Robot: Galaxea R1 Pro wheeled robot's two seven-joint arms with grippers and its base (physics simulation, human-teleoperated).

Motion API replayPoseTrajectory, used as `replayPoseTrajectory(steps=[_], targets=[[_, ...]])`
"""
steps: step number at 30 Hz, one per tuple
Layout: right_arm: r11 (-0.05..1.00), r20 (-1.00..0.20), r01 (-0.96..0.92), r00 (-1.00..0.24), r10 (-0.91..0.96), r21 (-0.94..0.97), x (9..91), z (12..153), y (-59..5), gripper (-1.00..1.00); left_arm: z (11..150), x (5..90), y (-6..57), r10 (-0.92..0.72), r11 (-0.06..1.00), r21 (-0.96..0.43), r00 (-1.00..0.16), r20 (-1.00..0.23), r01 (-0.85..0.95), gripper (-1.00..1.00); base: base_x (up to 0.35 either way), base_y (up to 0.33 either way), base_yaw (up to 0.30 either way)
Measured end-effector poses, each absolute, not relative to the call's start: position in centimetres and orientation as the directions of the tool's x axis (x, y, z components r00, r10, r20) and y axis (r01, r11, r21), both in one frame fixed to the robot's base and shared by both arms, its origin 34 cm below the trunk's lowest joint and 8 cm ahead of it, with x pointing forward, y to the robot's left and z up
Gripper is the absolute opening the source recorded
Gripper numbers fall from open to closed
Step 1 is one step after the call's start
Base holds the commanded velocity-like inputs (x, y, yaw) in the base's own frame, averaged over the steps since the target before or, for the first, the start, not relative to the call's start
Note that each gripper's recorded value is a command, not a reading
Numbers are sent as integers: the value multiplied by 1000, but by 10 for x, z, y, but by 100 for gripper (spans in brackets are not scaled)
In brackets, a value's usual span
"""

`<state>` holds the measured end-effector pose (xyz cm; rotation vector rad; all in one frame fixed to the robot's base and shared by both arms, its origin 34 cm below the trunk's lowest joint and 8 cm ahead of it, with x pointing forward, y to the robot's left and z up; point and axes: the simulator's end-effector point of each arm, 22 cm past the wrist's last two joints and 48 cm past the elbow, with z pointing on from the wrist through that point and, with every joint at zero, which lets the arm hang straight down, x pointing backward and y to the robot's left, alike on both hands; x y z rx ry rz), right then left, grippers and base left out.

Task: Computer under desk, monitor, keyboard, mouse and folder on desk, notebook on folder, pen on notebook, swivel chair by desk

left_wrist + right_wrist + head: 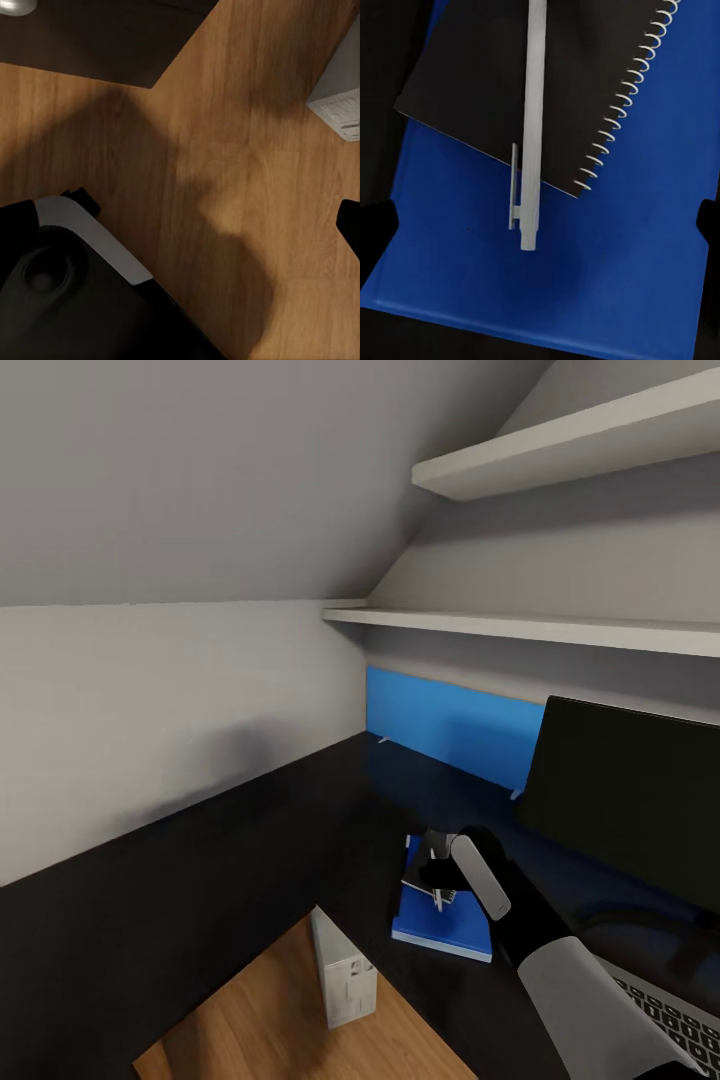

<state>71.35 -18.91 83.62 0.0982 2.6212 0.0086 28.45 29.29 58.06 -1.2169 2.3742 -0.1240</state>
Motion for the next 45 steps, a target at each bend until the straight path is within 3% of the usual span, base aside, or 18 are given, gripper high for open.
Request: replayPoseTrajectory(steps=[16,32,45], targets=[[997,-514,57,-855,72,45,716,844,-184,100,575,277,294,-773,620,-265,-517,-367,-739,100,-10,0,0],[996,-633,9,-772,64,90,730,899,-166,100,574,276,295,-771,622,-261,-520,-368,-739,100,-285,-51,0],[992,-667,-47,-743,45,120,719,910,-148,100,574,275,296,-772,620,-260,-517,-370,-740,100,-58,-6,0]])
